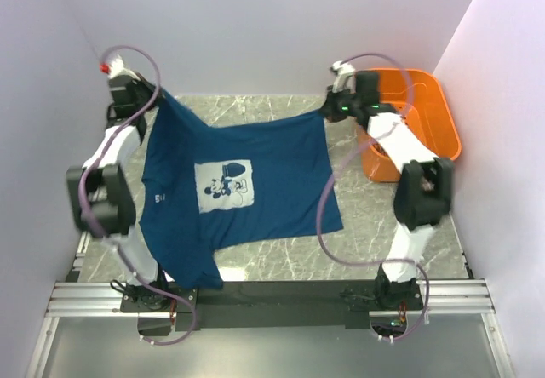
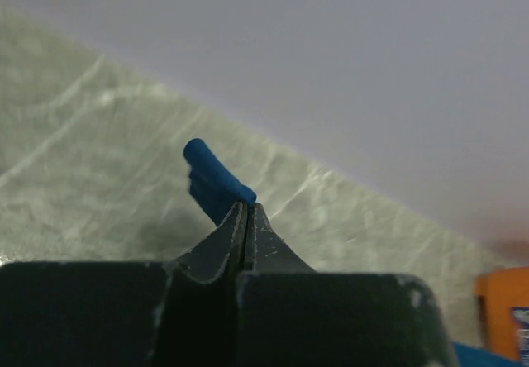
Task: Fold and stack the t-shirts
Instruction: Flatten the tshirt out, then fold the tshirt
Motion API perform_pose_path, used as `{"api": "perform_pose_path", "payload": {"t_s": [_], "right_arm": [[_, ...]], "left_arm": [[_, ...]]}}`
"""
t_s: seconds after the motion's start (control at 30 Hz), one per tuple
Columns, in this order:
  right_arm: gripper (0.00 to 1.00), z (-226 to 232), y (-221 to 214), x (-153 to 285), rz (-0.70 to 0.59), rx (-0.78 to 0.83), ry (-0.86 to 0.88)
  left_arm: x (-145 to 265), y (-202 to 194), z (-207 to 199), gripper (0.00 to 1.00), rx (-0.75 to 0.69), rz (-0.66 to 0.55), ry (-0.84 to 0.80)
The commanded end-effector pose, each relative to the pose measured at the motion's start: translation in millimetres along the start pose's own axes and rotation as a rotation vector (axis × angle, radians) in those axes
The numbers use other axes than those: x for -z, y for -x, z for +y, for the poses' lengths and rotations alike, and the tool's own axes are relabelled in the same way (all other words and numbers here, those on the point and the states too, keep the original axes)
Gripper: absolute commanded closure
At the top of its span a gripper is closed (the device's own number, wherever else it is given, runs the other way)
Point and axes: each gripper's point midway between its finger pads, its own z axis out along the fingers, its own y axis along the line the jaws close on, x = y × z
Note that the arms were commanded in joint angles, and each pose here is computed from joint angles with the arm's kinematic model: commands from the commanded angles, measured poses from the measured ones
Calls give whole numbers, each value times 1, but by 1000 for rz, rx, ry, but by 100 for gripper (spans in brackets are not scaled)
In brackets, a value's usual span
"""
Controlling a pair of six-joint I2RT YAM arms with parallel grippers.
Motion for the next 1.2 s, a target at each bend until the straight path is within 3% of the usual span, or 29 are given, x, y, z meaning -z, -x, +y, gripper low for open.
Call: {"api": "perform_pose_path", "payload": {"t_s": [0.0,0.23,0.33,0.7,1.17], "right_arm": [[100,-23,27,-42,-62,42,-168],[100,-73,33,-84,-110,-43,-412],[100,-79,33,-90,-124,-44,-423],[100,-84,35,-95,-119,-69,-338],[100,-68,18,-91,-70,-80,-241]], "left_arm": [[-38,-14,12,99,21,29,3],[-86,-36,53,99,24,73,138],[-97,-41,63,99,0,82,158],[-99,-18,39,99,-49,24,43],[-66,-26,18,99,-95,63,-64]]}}
